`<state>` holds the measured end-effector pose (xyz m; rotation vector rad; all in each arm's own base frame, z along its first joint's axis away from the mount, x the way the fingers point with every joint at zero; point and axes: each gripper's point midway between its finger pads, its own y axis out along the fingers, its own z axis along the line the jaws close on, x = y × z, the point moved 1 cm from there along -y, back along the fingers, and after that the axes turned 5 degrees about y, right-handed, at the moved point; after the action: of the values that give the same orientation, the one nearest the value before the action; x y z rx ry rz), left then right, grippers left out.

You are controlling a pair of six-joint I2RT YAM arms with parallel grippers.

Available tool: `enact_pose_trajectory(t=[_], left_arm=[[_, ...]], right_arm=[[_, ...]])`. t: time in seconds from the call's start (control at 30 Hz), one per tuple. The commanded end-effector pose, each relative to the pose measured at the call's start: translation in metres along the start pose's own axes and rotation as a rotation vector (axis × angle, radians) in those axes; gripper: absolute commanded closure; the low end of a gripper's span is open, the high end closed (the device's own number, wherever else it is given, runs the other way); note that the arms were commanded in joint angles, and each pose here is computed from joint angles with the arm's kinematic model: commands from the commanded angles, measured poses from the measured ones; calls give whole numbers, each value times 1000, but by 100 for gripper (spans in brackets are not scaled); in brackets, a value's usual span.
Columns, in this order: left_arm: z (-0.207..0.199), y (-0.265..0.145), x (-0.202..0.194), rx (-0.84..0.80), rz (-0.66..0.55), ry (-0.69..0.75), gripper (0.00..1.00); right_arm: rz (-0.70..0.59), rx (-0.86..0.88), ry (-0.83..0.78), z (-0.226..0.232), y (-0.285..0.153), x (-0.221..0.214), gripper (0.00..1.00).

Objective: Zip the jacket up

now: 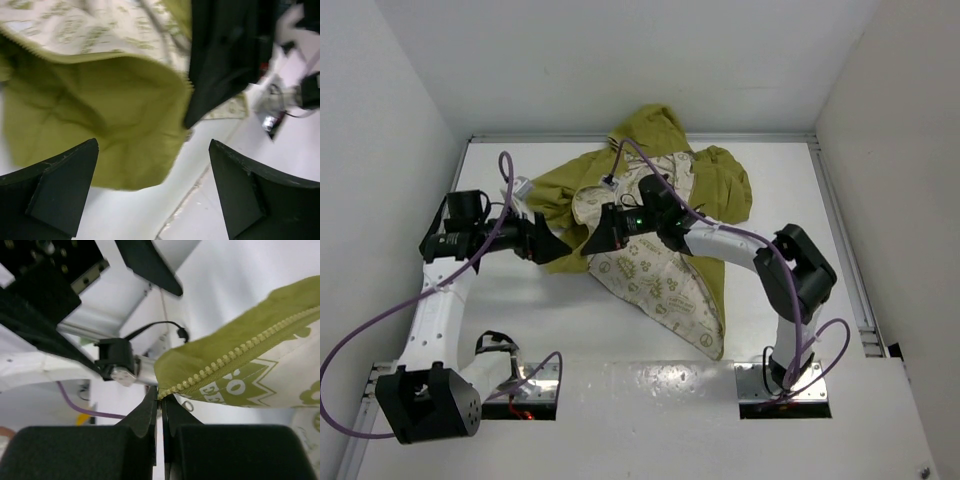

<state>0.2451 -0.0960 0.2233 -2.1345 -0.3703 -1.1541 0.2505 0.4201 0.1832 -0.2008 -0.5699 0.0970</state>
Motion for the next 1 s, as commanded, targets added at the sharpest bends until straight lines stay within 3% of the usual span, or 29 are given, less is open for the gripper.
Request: enact_pose_trajectory(t=[0.0,0.13,0.37,0.5,0.6,0.97], left_arm=[[-33,-1,-2,-223,-55,17,4],[-38,3,-24,-279,-42,-64,10],[-37,3,-25,-266,-51,-70,11],[-36,4,-26,-277,-55,-82,22],[-36,4,-27,-287,-55,-81,38],[-38,8,-27,-302,-45,-74,41]], right_arm=[[-56,201,-30,40,0,20,100],[-52,208,-20,43,2,24,100],[-47,216,-15,44,3,23,100],[-37,222,-20,47,5,20,100],[-31,217,-12,45,6,18,100],[-18,199,8,44,9,19,100]])
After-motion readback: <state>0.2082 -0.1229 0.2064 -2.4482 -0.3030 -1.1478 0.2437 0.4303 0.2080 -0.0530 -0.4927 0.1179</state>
